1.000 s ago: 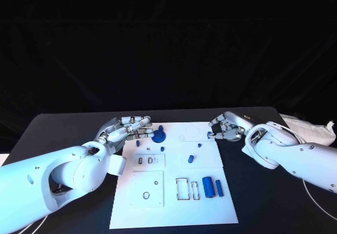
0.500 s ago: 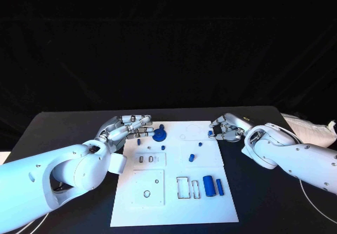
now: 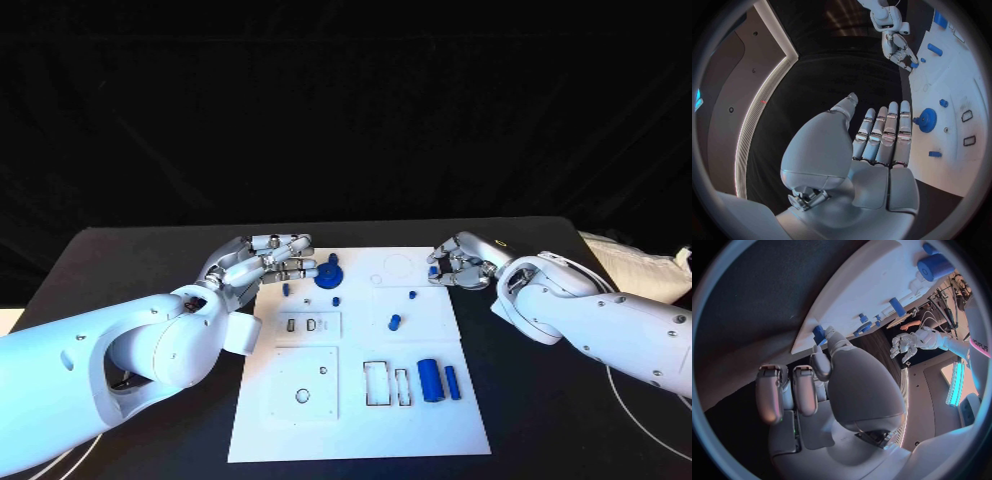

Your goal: Assemble the parts on the task board

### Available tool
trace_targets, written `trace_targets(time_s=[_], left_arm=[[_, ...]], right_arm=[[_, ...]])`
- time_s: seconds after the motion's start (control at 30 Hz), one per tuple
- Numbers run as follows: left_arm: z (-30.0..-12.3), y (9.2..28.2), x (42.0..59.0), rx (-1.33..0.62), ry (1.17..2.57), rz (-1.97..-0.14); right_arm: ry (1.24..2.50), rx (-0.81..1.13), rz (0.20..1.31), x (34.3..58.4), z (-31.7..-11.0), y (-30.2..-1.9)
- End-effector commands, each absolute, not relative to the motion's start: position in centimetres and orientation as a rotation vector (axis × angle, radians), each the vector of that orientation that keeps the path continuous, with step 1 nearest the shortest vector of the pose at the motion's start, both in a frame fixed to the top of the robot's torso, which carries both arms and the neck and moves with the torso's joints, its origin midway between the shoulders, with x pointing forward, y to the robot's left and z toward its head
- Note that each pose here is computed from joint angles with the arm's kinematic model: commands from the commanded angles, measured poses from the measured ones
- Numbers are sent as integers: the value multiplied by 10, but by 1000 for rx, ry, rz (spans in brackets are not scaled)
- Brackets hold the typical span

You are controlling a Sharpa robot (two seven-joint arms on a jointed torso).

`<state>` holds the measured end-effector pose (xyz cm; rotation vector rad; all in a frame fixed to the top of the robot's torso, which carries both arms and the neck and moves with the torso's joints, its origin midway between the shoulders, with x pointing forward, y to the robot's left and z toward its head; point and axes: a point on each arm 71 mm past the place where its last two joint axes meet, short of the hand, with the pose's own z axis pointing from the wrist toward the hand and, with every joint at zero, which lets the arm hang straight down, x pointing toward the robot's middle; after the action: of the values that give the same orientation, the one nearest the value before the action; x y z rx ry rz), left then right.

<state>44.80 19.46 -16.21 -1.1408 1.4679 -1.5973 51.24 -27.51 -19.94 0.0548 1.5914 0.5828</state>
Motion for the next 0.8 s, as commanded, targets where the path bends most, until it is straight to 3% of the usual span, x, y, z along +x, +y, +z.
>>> trace_targets(time_s=[0.03, 0.8], left_arm=[[-161, 193, 447, -1130, 1469, -1625], [-161, 191, 447, -1129, 1474, -1631]], right_arm=[[1612, 40, 590, 512, -201, -273], [1625, 36, 580, 513, -203, -273]])
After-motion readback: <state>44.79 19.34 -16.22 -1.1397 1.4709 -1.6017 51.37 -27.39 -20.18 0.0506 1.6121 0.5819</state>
